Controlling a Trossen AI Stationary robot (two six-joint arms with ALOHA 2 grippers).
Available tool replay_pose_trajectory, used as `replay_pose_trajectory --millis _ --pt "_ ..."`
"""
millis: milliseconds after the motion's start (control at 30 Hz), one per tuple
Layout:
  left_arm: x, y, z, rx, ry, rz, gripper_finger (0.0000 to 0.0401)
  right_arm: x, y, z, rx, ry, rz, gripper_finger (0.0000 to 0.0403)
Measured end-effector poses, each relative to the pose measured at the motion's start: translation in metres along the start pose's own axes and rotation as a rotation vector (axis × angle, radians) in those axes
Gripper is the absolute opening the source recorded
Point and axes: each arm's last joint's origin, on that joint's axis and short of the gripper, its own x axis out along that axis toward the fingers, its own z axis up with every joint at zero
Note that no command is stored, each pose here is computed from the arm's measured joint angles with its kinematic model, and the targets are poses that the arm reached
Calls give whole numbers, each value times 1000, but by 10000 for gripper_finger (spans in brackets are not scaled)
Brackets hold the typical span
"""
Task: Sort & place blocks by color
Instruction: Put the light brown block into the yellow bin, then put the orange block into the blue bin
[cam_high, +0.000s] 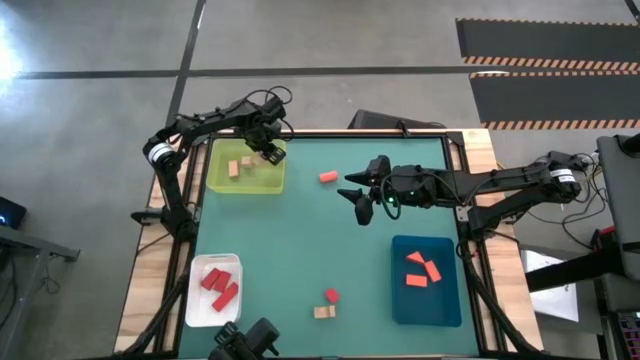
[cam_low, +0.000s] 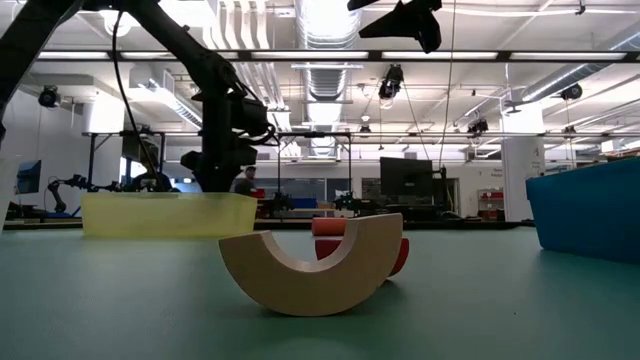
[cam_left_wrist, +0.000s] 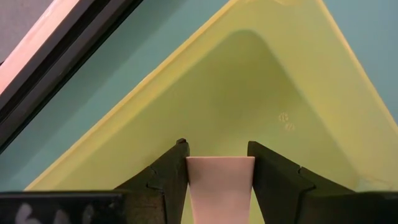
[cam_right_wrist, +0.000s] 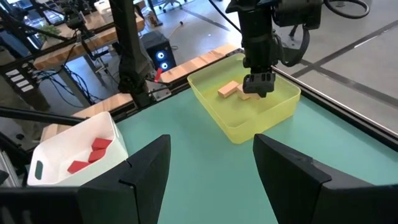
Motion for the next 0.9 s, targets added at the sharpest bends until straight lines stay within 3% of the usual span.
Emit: replay_pose_trajectory --millis 167,467,600,900 --pt "0 0 0 0 3 0 147 0 0 0 0 0 0 219" --pt "0 0 0 -20 3 6 226 0 0 0 1 0 0 219" --pt "-3 0 -2 -23 3 7 243 0 0 0 24 0 0 219" --pt "-53 1 -15 -24 -138 -5 244 1 -5 -5 131 57 -40 219"
